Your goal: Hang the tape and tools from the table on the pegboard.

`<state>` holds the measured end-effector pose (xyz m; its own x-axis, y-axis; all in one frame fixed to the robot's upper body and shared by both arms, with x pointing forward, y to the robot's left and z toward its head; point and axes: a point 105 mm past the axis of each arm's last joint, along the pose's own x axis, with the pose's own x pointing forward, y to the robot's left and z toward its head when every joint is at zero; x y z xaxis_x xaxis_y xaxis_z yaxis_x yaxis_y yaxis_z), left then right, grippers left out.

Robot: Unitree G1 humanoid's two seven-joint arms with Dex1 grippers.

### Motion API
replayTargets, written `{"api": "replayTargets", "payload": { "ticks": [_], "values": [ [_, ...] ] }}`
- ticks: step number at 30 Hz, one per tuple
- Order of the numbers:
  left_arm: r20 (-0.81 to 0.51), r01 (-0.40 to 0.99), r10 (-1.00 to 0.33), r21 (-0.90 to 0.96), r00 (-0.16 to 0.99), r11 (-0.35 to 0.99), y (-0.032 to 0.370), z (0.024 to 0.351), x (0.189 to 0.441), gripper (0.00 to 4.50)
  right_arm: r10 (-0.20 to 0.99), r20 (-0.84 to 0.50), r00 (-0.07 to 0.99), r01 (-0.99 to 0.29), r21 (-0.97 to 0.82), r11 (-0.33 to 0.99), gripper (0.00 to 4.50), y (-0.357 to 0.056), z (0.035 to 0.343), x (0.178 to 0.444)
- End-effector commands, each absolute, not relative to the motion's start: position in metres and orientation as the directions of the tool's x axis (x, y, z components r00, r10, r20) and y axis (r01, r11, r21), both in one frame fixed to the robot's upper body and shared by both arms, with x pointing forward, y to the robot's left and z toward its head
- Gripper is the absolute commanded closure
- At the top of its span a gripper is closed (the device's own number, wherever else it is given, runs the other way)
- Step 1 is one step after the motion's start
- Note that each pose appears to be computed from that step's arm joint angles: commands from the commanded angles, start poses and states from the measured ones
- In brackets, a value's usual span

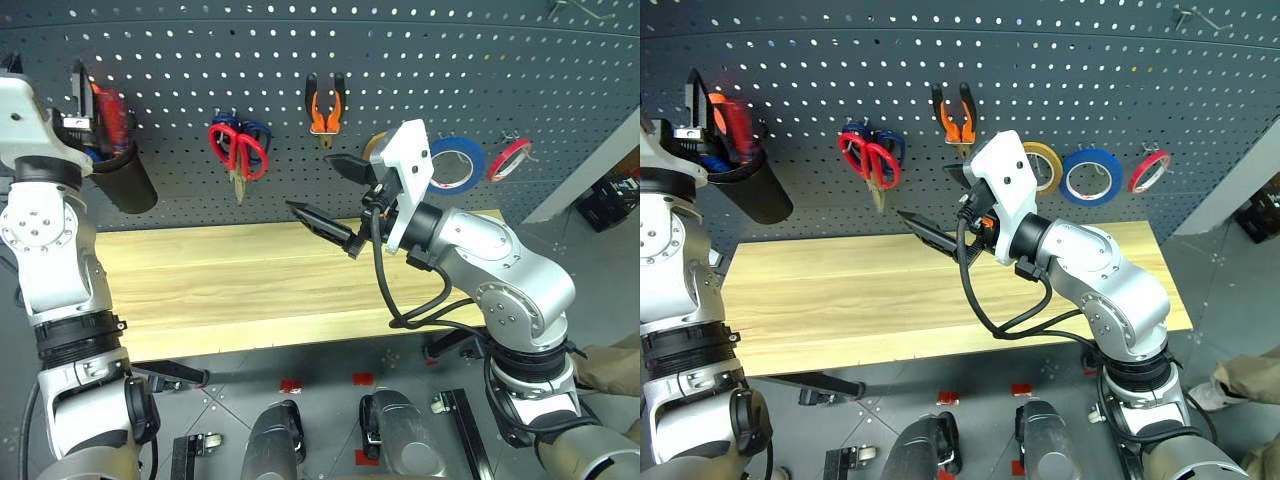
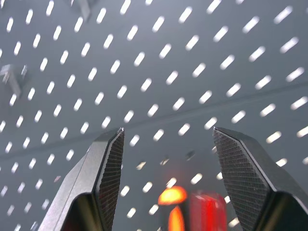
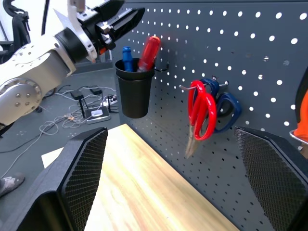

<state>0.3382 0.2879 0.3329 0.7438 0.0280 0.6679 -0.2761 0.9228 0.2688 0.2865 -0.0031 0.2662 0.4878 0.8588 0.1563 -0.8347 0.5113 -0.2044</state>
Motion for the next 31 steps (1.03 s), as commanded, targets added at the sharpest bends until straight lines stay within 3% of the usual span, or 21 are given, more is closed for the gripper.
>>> {"api": "replayTargets", "payload": {
  "ticks": [1, 9, 12, 17, 21, 24, 31],
  "values": [
    [0.601, -0.139, -0.101, 0.338, 0.793, 0.931, 0.249, 0.310, 0.336, 1.41, 0.848, 0.182, 0.497, -0.819, -0.225, 0.528, 0.00, -0.009, 0.266, 0.288],
    [0.291, -0.172, 0.103, 0.224, 0.951, 0.959, 0.287, 0.211, 0.323, 1.41, 0.826, 0.146, 0.544, -0.794, -0.229, 0.564, 0.00, -0.024, 0.247, 0.295],
    [0.200, -0.194, 0.154, 0.202, 0.968, 0.960, 0.294, 0.189, 0.322, 1.41, 0.794, 0.136, 0.593, -0.764, -0.214, 0.608, 0.00, -0.035, 0.235, 0.301],
    [0.120, -0.223, 0.201, 0.207, 0.972, 0.953, 0.300, 0.163, 0.317, 1.41, 0.610, 0.093, 0.787, -0.593, -0.163, 0.789, 0.00, -0.073, 0.180, 0.331],
    [0.083, -0.266, 0.255, 0.168, 0.963, 0.949, 0.311, 0.144, 0.312, 1.41, 0.372, 0.042, 0.927, -0.364, -0.135, 0.922, 0.00, -0.121, 0.124, 0.352],
    [0.056, -0.297, 0.292, 0.132, 0.955, 0.946, 0.317, 0.133, 0.308, 1.41, 0.268, 0.006, 0.963, -0.265, -0.127, 0.956, 0.00, -0.155, 0.092, 0.355],
    [-0.023, -0.317, 0.319, 0.067, 0.947, 0.946, 0.319, 0.107, 0.298, 1.41, 0.123, -0.087, 0.989, -0.131, -0.100, 0.986, 0.00, -0.209, 0.051, 0.362]
  ]
}}
